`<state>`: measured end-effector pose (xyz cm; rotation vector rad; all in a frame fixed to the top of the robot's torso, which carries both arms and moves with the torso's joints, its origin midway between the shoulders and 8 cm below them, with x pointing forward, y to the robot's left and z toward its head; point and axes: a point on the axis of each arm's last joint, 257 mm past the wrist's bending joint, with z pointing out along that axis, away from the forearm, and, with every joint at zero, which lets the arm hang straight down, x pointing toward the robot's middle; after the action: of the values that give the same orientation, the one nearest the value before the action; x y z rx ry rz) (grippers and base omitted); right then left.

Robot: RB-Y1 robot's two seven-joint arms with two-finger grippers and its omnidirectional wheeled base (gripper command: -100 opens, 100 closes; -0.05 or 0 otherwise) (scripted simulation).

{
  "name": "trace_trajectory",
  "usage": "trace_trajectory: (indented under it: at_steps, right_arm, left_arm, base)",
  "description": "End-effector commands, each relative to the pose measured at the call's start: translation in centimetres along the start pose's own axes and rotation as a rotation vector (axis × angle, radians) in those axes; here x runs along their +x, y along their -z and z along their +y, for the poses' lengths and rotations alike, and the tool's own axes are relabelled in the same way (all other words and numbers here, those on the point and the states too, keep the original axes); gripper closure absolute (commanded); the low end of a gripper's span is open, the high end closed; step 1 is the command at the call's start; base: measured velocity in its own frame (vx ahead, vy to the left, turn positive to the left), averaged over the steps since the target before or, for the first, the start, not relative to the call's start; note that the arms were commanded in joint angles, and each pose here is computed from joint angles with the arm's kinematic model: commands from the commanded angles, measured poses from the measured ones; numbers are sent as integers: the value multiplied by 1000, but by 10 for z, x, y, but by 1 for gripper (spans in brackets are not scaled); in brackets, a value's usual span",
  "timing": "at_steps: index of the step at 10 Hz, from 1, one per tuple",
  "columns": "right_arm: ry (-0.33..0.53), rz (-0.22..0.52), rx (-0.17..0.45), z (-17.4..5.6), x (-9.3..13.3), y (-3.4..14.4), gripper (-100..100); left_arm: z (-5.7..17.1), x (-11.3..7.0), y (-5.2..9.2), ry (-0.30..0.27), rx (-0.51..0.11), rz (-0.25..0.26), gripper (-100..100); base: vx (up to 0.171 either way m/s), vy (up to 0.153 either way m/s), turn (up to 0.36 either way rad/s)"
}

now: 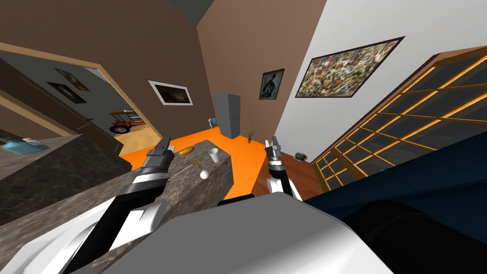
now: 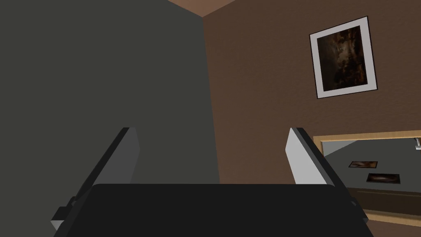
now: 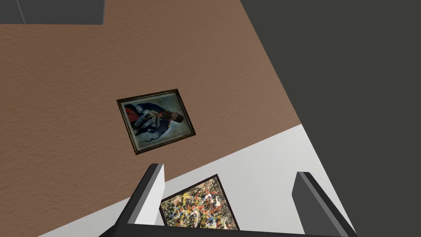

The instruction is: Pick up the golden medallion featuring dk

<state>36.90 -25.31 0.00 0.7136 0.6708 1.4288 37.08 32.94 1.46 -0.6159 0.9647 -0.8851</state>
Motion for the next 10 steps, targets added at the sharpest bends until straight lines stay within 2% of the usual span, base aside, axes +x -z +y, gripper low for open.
trace_trajectory:
  at_steps: [1, 4, 7, 8, 9, 10]
  right_arm:
    - [0, 0, 0, 0, 0, 0, 0]
    - [0, 0, 0, 0, 0, 0, 0]
    - [0, 0, 0, 0, 0, 0, 0]
    - [0, 0, 0, 0, 0, 0, 0]
    - [0, 0, 0, 0, 0, 0, 0]
    - [0, 0, 0, 0, 0, 0, 0]
  left_arm:
    - [12, -4, 1, -31, -50, 4, -100]
    - [27, -9, 4, -57, -110, 10, -100]
    - [50, -19, 10, -111, -203, 16, -100]
    - [53, -19, 11, -111, -216, 18, -100]
    - [63, -25, 15, -138, -258, 20, -100]
    - [67, -24, 16, -138, -273, 23, -100]
  base:
    - [-28, 46, -263]
    - [-33, 56, -147]
    - [-38, 38, -174]
    - [-22, 26, -120]
    - [-27, 32, -223]
    - [-23, 35, -118]
